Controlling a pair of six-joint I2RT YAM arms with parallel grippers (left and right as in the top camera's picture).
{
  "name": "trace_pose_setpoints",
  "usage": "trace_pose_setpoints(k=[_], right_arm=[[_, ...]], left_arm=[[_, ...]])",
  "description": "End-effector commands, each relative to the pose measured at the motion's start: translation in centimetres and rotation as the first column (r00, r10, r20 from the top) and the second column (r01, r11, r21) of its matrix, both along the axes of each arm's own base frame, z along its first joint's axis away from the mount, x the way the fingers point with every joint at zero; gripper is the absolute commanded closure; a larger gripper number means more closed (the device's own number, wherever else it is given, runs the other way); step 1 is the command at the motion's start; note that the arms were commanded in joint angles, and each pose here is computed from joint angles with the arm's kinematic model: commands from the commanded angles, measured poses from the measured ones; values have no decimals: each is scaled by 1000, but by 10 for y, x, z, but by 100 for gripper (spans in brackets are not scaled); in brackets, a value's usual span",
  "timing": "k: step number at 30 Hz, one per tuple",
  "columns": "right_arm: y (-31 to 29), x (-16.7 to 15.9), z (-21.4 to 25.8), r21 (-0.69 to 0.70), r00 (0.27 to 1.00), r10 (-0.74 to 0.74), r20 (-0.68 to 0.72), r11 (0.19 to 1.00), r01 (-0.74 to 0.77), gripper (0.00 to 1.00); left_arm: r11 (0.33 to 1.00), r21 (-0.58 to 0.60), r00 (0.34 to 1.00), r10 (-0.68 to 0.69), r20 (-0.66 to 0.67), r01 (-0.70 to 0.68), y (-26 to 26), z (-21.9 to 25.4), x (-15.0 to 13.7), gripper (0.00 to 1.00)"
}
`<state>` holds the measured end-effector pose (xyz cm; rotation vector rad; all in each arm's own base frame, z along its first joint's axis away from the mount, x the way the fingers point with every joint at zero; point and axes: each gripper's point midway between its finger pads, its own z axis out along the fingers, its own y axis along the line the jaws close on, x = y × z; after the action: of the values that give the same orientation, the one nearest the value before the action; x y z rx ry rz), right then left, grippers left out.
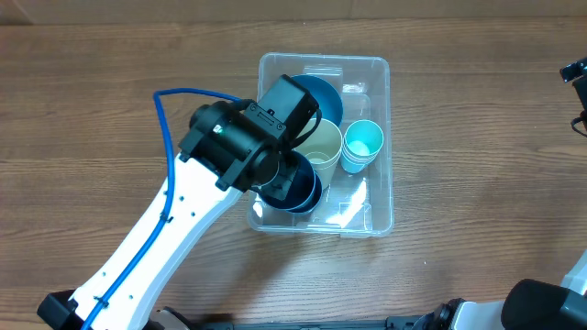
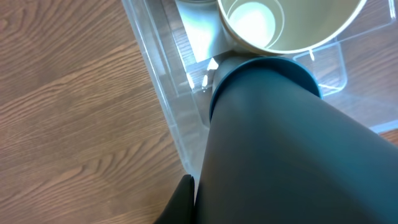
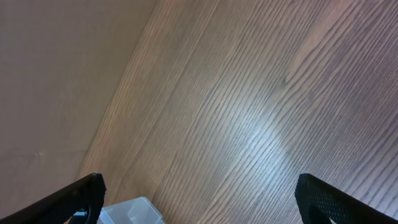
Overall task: Pack container
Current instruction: 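Lower the second dark blue cup into the first and release, then withdraw the left gripper to the left side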
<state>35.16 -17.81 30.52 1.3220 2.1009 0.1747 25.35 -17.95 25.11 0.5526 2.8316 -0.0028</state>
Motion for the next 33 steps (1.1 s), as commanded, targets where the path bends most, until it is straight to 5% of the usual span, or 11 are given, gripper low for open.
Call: trace_pose_setpoints(k=[1,5,9,14,16,24,29,33], right_arm=[[0,-2,5,-6,1000,-7,14,1000,7,0],[0,-2,5,-6,1000,-7,14,1000,7,0],[0,-2,5,-6,1000,-7,14,1000,7,0],[0,-2,5,-6,1000,-7,14,1000,7,0],[0,-2,5,-6,1000,-7,14,1000,7,0],[0,-2,5,-6,1000,-7,14,1000,7,0],[0,-2,5,-6,1000,-7,14,1000,7,0],[0,-2,5,-6,1000,-7,14,1000,7,0]], left_arm=[[1000,12,1000,9,19,-9,-3,-13,7,95],[1000,3,1000,9,29,-9,-9,-25,14,93],[1000,3,999,11,36,-12,-10,-24,16,71],[993,18,984,112,135,-116,9,12,28,61],[985,12,967,165,192,-170,26,39,34,48],[820,-145,735,564,377,-554,158,132,62,2],[693,-156,608,701,373,-704,215,132,61,0],[679,-156,593,713,374,-718,222,132,60,0]])
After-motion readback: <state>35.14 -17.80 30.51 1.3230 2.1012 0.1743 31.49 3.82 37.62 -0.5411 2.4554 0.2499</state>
